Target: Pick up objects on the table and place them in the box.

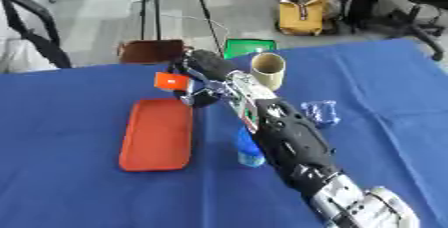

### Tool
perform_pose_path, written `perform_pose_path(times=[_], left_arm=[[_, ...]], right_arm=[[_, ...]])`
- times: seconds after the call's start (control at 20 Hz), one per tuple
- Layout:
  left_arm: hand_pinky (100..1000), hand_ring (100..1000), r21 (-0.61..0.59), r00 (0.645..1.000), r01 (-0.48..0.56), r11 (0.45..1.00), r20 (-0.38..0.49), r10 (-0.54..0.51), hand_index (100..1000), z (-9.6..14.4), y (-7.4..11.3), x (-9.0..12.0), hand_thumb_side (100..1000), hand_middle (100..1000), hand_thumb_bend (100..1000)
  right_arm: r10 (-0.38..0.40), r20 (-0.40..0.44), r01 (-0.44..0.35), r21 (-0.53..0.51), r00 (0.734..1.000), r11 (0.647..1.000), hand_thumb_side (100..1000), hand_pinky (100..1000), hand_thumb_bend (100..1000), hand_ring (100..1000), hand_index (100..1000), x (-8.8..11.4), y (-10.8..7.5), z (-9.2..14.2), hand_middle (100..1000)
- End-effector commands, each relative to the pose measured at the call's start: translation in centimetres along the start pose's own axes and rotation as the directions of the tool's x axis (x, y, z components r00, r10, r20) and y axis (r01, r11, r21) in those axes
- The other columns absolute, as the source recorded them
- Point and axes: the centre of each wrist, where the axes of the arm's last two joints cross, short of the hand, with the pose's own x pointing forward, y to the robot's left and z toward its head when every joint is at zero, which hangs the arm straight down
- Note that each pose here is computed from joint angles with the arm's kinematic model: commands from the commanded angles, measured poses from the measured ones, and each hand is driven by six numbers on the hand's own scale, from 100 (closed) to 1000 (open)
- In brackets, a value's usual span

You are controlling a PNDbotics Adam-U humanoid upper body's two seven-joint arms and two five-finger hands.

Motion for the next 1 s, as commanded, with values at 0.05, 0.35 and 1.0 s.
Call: perform_pose_path(times=[0.05,0.35,1.0], left_arm=[[433,641,-0.009,0.999,0.008,1.0,0.035,-0.008,841,-0.4,0.1,0.9,876,663,480],[433,639,-0.012,0.999,0.006,1.0,0.037,-0.005,840,-0.5,0.0,1.0,876,662,480],[433,639,-0.01,0.999,0.012,1.0,0.031,-0.011,841,-0.4,0.2,0.9,875,662,481]], right_arm=[[0.026,0.039,-0.025,-0.008,0.999,1.0,100,691,180,644,742,0.8,-0.7,-1.0,423],[0.029,0.113,-0.035,0.048,0.993,0.998,100,702,221,663,759,2.2,0.7,-1.6,443],[0.031,0.13,-0.071,0.308,0.991,0.949,390,863,595,872,918,1.2,1.7,-0.5,897]])
